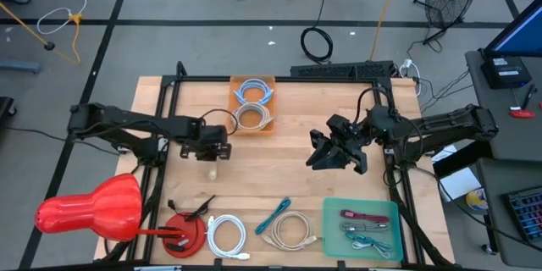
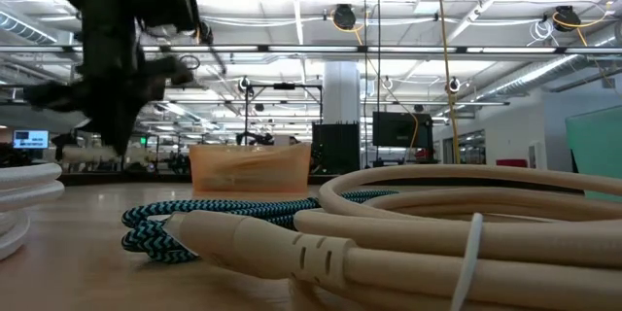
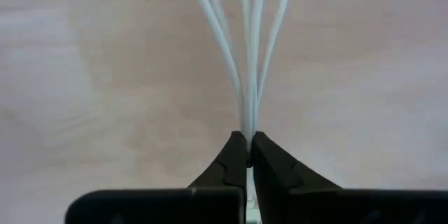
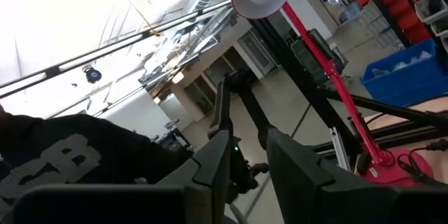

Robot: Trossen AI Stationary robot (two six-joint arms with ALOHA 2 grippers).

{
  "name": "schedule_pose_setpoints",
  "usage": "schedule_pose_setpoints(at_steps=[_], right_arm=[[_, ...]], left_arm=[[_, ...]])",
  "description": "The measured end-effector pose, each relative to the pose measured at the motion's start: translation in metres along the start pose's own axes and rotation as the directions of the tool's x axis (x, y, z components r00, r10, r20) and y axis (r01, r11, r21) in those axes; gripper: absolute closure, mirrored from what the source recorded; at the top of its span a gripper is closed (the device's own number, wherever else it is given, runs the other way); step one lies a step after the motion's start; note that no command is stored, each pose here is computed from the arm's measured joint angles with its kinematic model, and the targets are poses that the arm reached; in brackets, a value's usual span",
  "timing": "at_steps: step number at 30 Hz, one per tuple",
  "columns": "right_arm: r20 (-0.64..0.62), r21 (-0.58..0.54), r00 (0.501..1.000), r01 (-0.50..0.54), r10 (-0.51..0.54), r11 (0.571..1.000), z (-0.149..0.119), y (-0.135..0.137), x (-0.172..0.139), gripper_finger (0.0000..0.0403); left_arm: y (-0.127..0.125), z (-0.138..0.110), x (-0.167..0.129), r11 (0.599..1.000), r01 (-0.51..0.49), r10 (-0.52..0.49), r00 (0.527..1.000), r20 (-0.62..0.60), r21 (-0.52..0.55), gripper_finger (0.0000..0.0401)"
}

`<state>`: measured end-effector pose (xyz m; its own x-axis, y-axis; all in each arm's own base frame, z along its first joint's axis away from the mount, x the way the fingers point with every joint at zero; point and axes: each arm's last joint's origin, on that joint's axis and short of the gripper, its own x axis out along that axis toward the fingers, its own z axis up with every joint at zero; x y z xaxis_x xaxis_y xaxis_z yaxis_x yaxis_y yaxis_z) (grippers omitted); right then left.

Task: Pick & Place USB Port
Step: Put the top brown usb cable into the blue bin

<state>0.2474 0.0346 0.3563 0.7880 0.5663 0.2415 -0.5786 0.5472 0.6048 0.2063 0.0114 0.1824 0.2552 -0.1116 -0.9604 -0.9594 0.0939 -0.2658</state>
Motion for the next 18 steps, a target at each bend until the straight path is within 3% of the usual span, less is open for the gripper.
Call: schedule_pose_setpoints(at_steps=[7,14,18], right_arm=[[0.0,0.001,1.0,0.001,-0.001,1.0,0.0,0.0,0.0,0.0316],[0.001,0.003,1.0,0.011,-0.011,1.0,0.0,-0.001,0.0,0.0316],[0.007,0.011,1.0,0.025,-0.025,1.0,0.002,-0.004,-0.002,0.0316]], left_arm=[[-0.015,-0.012,-0.046,0.956,0.293,-0.294,0.947,0.131,0.027,0.0396],[-0.031,-0.017,-0.077,0.815,0.57,-0.578,0.789,0.209,0.103,0.0397],[-0.039,-0.018,-0.086,0.735,0.662,-0.677,0.705,0.211,0.147,0.0394]])
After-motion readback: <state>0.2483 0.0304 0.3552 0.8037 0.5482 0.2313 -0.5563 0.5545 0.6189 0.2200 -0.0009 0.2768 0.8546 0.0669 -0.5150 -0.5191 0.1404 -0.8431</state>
